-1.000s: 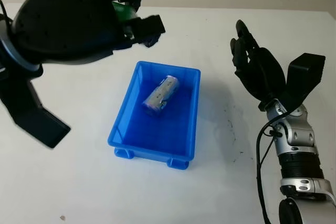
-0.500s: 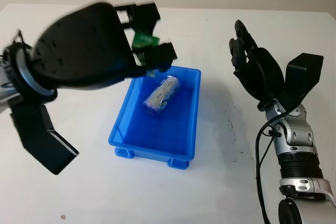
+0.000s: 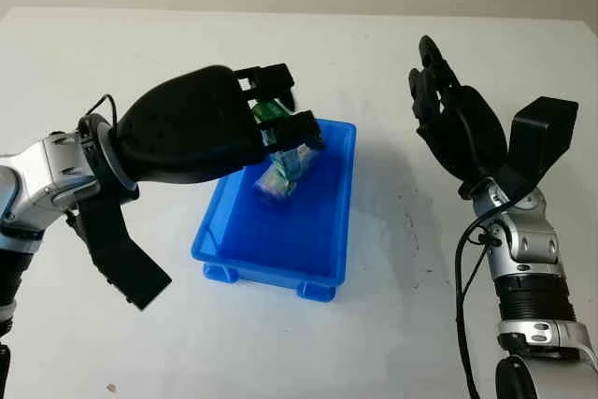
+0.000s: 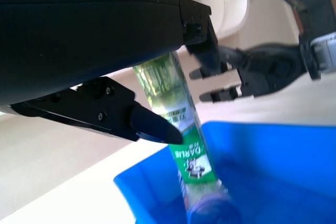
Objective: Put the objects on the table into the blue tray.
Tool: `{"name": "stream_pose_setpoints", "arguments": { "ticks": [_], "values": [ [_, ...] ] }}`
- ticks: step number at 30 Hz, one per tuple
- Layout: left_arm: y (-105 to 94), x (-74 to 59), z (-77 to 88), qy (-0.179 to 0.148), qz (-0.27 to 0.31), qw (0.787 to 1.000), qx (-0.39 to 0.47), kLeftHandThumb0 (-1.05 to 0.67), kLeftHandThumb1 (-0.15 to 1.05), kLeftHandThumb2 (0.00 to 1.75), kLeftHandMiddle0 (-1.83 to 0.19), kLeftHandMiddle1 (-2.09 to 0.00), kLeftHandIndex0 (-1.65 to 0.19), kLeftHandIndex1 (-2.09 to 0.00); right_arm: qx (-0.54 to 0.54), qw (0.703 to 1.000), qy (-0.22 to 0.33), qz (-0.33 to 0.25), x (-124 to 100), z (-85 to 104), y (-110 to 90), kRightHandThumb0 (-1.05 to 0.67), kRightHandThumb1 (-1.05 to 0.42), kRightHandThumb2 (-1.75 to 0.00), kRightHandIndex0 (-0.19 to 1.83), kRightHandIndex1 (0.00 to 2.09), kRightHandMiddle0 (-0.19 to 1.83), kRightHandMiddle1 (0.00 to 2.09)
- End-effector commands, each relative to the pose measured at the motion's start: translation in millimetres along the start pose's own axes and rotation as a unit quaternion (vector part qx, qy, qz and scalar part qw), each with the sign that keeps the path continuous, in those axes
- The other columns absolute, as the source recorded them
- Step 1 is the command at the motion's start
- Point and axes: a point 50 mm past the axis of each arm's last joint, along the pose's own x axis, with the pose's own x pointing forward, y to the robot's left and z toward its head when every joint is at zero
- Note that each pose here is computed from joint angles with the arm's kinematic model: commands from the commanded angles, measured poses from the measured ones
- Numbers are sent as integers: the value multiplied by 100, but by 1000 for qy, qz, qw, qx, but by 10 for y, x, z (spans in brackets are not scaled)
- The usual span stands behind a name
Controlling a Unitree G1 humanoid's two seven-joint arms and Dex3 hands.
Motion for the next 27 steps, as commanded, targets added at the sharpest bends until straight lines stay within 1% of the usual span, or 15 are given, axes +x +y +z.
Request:
{"name": "stream_pose_setpoints", "arguments": {
  "ticks": [1, 3, 6, 7, 9, 15, 19, 21, 23, 25, 27],
  "values": [
    [-12, -42, 1, 8, -41, 999, -1, -70, 103, 12, 17, -4, 17, -4, -3, 1000, -5, -2, -15, 13, -10, -69, -105, -72, -19, 0, -19, 0],
    [25, -46, -3, 17, -63, 998, 2, -80, 104, 34, 19, -1, 19, -1, -2, 1000, -5, -3, -11, 11, -8, -68, -105, -72, -19, 0, -19, 0],
    [70, -47, -16, 27, -65, 998, -7, -85, 105, 50, 19, 0, 19, 0, -1, 1000, -3, -3, -5, 8, -8, -68, -105, -71, -19, 0, -19, 0],
    [94, -46, -30, 33, -66, 997, -19, -86, 105, 53, 19, 0, 19, 0, -1, 1000, -3, -3, -2, 7, -8, -68, -105, -71, -19, 0, -19, 0],
    [129, -44, -48, 42, -67, 996, -40, -87, 105, 56, 19, 0, 19, 0, 0, 1000, -3, -3, 1, 7, -8, -69, -105, -71, -19, 0, -19, 0],
    [266, -34, -113, 65, -46, 994, -80, -90, 105, 56, 19, 0, 19, 0, 0, 1000, -5, 0, 3, 6, -6, -68, -105, -71, -19, 0, -19, 0],
    [397, -29, -169, 80, -28, 986, -143, -91, 105, 50, 19, 0, 19, 0, -1, 1000, -4, 0, 1, 5, -2, -67, -105, -71, -19, 0, -19, 0],
    [468, -23, -195, 85, -16, 976, -201, -90, 105, 46, 19, 0, 19, 0, -1, 1000, -5, 1, 1, 2, -3, -67, -105, -72, -19, 0, -19, 0],
    [529, -24, -231, 87, -6, 956, -279, -90, 105, 43, 19, 0, 19, 0, -4, 1000, -5, 3, 2, -1, -3, -67, -105, -71, -19, 0, -19, 0],
    [572, -34, -277, 84, 6, 923, -376, -89, 105, 43, 19, 0, 19, 0, -1, 1000, -5, 2, 3, -5, -1, -68, -105, -71, -19, 0, -19, 0],
    [612, -50, -314, 92, 15, 892, -442, -91, 105, 47, 19, 0, 19, 0, 1, 1000, -6, 1, 5, -9, 2, -68, -105, -70, -19, 0, -19, 0]
  ]
}}
